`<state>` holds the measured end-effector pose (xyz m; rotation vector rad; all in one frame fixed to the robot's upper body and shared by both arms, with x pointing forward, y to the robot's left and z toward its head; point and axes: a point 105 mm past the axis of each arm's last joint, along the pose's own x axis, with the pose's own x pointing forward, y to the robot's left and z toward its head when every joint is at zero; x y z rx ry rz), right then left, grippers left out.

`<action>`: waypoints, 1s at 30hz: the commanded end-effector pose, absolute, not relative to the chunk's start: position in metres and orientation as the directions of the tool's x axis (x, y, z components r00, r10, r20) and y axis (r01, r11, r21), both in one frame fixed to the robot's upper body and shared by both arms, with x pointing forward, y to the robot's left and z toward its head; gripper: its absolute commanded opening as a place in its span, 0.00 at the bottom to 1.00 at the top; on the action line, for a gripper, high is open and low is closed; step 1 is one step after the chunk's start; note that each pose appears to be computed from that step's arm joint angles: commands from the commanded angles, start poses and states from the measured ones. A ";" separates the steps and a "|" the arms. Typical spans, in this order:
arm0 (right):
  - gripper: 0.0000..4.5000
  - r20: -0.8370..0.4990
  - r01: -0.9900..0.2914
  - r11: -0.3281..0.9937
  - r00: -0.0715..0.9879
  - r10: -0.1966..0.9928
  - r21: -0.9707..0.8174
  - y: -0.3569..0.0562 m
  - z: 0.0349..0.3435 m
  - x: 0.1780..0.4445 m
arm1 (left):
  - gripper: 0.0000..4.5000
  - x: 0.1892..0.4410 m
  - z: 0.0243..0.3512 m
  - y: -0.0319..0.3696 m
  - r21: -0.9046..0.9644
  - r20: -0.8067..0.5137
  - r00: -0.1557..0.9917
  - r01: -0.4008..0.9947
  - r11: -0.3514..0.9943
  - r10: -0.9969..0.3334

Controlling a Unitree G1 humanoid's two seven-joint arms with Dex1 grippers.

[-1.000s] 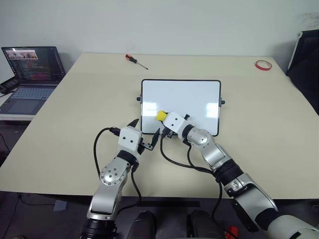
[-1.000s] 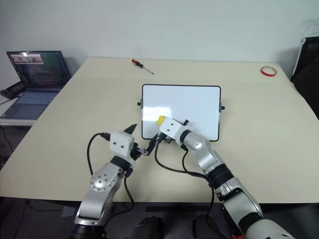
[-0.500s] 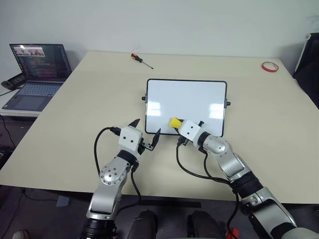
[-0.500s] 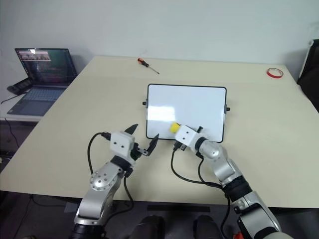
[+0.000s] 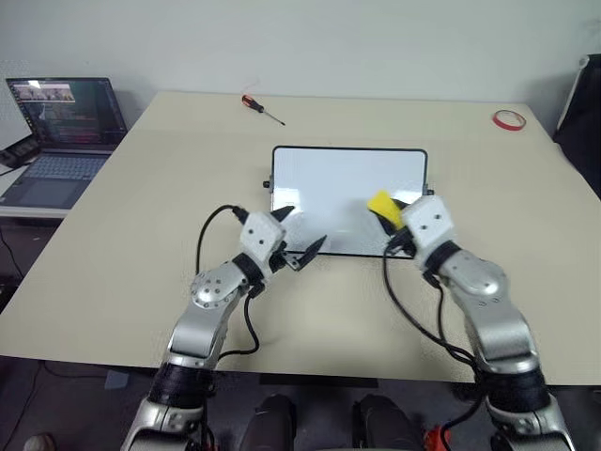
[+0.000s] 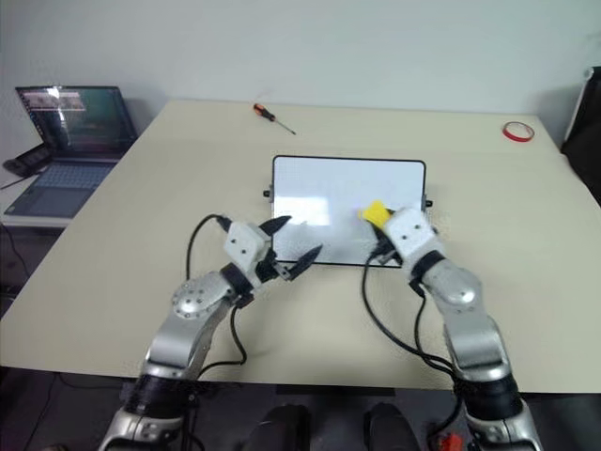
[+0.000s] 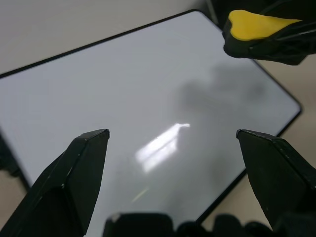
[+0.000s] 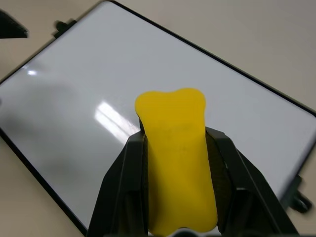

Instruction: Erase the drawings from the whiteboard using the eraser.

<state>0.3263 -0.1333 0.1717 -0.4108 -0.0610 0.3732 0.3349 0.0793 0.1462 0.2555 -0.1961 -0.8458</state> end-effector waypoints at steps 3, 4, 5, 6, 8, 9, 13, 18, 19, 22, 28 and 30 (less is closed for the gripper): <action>0.27 -0.081 -0.096 0.940 0.994 0.074 -0.328 -0.188 0.179 0.307 | 1.00 0.320 0.166 0.034 0.304 0.109 0.347 0.881 0.363 -0.932; 0.27 -0.105 -0.052 0.950 0.994 0.021 -0.308 -0.198 0.175 0.304 | 1.00 0.319 0.166 0.027 0.323 0.105 0.301 0.891 0.319 -0.948; 0.27 -0.126 -0.023 0.954 0.992 -0.016 -0.300 -0.206 0.171 0.303 | 1.00 0.318 0.164 0.021 0.334 0.097 0.263 0.900 0.280 -0.960; 0.27 -0.149 -0.005 0.958 0.988 -0.039 -0.287 -0.212 0.165 0.301 | 1.00 0.316 0.162 0.013 0.345 0.084 0.215 0.910 0.231 -0.973; 0.27 -0.171 0.008 0.962 0.984 -0.057 -0.275 -0.216 0.161 0.298 | 1.00 0.314 0.160 0.007 0.355 0.071 0.164 0.918 0.178 -0.984; 0.27 -0.189 0.008 0.963 0.980 -0.061 -0.270 -0.218 0.157 0.297 | 1.00 0.312 0.160 0.002 0.353 0.067 0.128 0.924 0.143 -0.990; 0.27 -0.269 0.032 0.978 0.959 -0.087 -0.205 -0.227 0.138 0.292 | 1.00 0.306 0.152 -0.018 0.381 0.004 0.008 0.925 0.009 -1.000; 0.27 -0.288 0.034 0.982 0.953 -0.088 -0.186 -0.231 0.128 0.294 | 1.00 0.299 0.148 -0.029 0.372 -0.019 -0.067 0.926 -0.069 -0.998; 0.27 -0.293 0.038 0.983 0.952 -0.090 -0.178 -0.232 0.126 0.294 | 1.00 0.297 0.148 -0.030 0.370 -0.016 -0.075 0.926 -0.076 -0.997; 0.27 -0.299 0.040 0.985 0.950 -0.089 -0.166 -0.232 0.123 0.297 | 1.00 0.295 0.147 -0.028 0.371 -0.020 -0.075 0.925 -0.077 -0.997; 0.27 -0.314 0.051 0.992 0.946 -0.084 -0.112 -0.232 0.115 0.303 | 1.00 0.299 0.147 -0.022 0.383 -0.034 -0.041 0.922 -0.050 -0.999; 0.27 -0.315 0.050 0.993 0.945 -0.083 -0.110 -0.232 0.114 0.305 | 1.00 0.301 0.147 -0.021 0.391 -0.039 -0.024 0.920 -0.037 -0.999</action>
